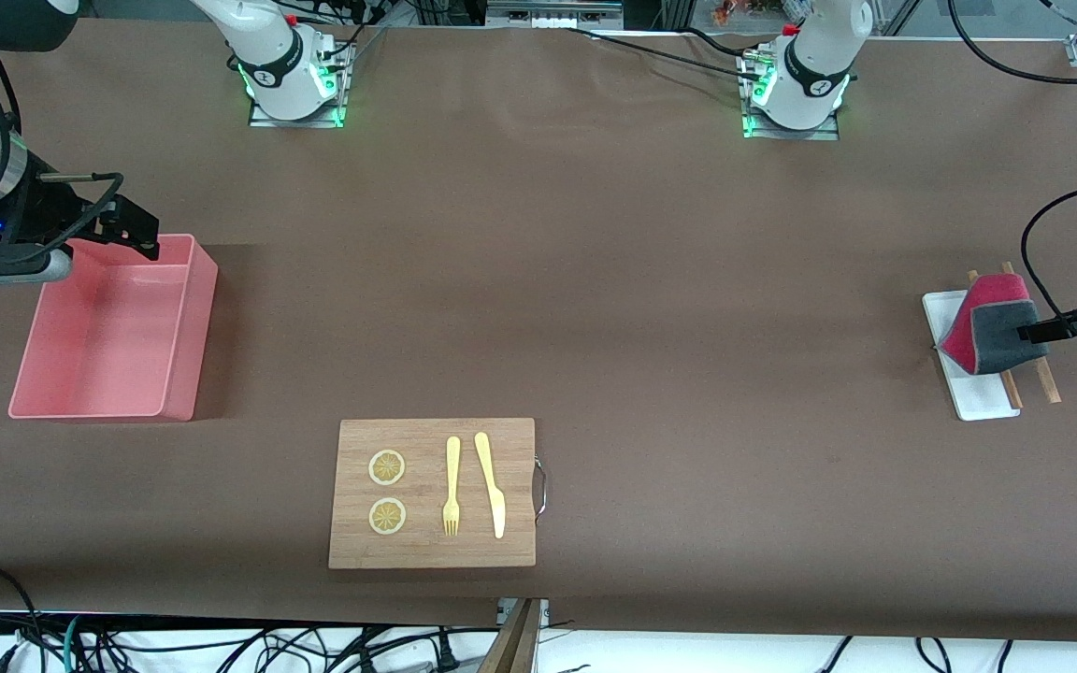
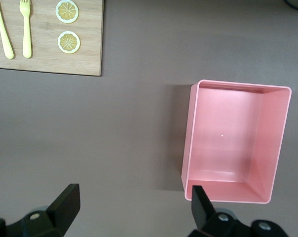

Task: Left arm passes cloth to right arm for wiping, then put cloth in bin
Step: 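Lower the left gripper onto the grey-pink cloth and grasp it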

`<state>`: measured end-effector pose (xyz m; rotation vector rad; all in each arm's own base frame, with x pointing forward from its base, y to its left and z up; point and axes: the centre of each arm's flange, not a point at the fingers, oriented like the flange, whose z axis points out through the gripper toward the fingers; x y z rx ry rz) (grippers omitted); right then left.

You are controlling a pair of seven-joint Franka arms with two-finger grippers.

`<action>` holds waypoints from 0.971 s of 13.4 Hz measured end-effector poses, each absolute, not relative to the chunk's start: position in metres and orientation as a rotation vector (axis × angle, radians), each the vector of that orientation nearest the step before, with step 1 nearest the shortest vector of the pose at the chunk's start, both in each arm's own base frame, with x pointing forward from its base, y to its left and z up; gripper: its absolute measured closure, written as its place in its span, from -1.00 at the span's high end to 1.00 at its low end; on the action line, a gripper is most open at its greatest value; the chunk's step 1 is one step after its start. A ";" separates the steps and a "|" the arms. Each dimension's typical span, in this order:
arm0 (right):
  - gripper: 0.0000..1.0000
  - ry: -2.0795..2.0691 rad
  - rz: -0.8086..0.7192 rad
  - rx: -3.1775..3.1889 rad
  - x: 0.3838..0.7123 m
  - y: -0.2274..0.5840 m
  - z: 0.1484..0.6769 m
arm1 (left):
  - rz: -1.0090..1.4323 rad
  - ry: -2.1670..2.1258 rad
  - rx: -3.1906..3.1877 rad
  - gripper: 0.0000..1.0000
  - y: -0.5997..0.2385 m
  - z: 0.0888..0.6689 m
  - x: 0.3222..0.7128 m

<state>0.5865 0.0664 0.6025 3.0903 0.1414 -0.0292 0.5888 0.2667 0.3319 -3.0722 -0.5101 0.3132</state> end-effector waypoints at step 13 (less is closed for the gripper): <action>1.00 0.141 -0.029 3.090 0.586 0.066 0.603 | 0.272 -0.360 -3.161 -0.22 0.287 0.303 0.587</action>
